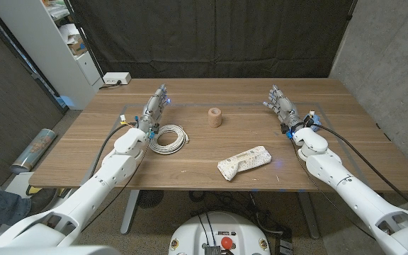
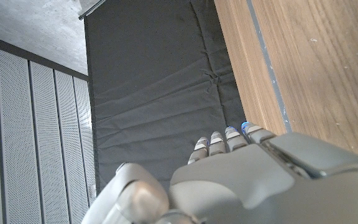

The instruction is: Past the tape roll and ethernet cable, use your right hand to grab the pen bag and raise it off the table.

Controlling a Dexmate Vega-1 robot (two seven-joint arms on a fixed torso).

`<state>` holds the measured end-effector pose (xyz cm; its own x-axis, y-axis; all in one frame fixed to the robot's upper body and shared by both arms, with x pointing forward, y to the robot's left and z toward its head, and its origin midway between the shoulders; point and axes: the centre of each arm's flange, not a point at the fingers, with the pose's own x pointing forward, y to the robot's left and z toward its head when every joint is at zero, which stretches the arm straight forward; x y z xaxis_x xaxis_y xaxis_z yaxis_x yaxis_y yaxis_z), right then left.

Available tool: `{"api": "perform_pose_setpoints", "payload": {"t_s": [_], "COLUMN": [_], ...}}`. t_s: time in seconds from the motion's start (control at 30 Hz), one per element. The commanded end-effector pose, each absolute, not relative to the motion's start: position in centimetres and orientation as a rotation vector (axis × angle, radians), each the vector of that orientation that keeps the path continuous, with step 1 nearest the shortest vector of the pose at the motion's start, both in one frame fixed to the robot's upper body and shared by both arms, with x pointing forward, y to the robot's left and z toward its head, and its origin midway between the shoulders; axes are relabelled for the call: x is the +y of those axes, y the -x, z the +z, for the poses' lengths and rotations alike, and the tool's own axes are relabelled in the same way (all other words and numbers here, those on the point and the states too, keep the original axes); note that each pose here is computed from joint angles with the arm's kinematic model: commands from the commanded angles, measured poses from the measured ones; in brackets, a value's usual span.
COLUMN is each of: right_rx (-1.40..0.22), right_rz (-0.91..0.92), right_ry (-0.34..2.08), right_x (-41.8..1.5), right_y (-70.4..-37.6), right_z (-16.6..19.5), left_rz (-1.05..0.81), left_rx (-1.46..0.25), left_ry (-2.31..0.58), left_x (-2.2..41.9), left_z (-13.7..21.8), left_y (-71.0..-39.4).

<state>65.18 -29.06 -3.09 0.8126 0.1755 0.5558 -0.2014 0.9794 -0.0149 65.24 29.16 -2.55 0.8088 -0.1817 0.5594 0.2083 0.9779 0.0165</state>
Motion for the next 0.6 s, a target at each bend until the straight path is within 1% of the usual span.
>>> {"api": "perform_pose_setpoints", "payload": {"t_s": [0.03,0.27,0.6], "right_rx": [-0.592,-0.601,-0.615], "right_rz": [0.195,0.198,0.207], "right_ry": [-0.047,-0.039,-0.028], "right_x": [-29.39,-29.51,-29.61], "right_y": [-64.89,-64.58,-63.99], "right_z": [-3.17,-3.11,-3.07], "left_rz": [-0.218,-0.258,-0.253], "left_rx": [-0.59,-0.601,-0.601], "left_ry": [0.052,0.073,0.045], "left_x": [29.14,28.68,28.65], "left_z": [-2.23,-2.19,-1.82], "left_y": [-65.12,-64.95,-64.67]}}
